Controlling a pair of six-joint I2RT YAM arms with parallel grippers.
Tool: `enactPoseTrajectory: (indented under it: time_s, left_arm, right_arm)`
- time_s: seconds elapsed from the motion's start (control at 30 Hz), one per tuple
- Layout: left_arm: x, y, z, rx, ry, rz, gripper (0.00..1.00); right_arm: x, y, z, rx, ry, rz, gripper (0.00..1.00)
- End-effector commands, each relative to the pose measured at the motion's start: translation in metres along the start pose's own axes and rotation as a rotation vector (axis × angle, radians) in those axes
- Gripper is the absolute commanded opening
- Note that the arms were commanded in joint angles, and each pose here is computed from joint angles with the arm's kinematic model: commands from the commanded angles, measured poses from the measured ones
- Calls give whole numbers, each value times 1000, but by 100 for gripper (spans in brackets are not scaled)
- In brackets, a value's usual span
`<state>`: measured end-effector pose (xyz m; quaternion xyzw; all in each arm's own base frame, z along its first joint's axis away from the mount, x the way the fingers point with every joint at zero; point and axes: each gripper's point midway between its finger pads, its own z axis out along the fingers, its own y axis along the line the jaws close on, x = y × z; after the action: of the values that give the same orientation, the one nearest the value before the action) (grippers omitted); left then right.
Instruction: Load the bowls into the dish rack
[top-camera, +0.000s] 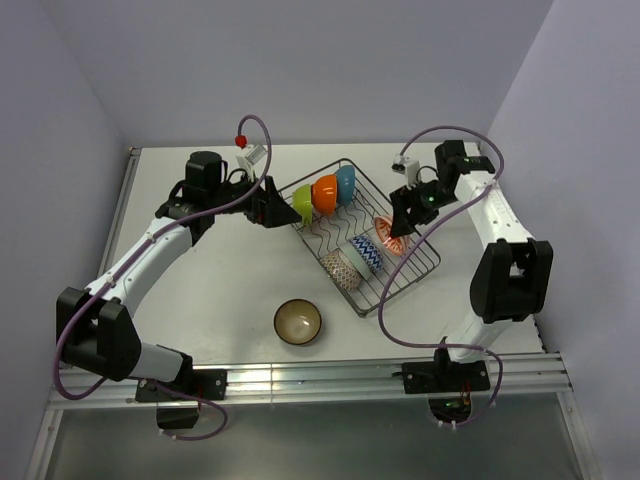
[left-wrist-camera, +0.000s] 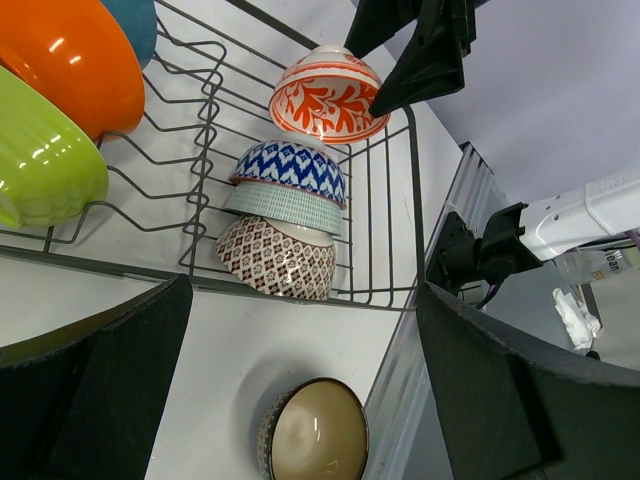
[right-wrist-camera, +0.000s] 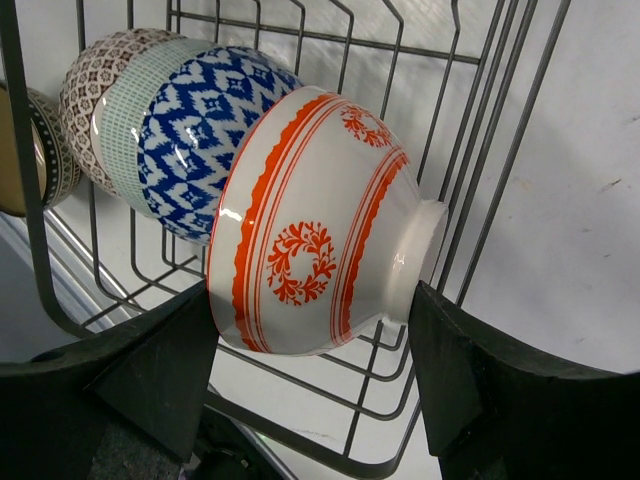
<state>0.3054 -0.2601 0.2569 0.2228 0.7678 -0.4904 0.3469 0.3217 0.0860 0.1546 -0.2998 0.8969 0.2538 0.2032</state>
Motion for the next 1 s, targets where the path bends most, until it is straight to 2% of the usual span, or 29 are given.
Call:
enactPoseTrajectory:
  time_s: [0.0,0.57,0.67,0.77,0.8,0.87,0.9,0.97]
  left_arm:
    - [-15,-17,-7,33,-31,73,99]
    - [-15,-16,-6,29,-38,70,99]
    - [-14,-15,-6,29,-37,69,100]
    - [-14,-15,-6,31,-38,66,100]
    - [-14,-16,-6,31,-39,67,100]
    - [-13,-15,-6,31,-34,67,100]
    - [-12,-15,-6,31,-33,69,99]
    - [-10,-14,-6,29,-28,68,99]
  right_arm:
    - [-8,6,3,-24,-26,-46,0]
    - [18,18,42,-35,83,-30,0]
    - [18,16,45,-6,86,-39,6]
    - [20,17,48,13,98,-48,18]
    - [20,19,50,8,104,-50,29]
    - [22,22,50,2,111,-45,41]
    - [22,23,51,-3,113,-42,51]
    - [19,25,48,-9,108,-36,60]
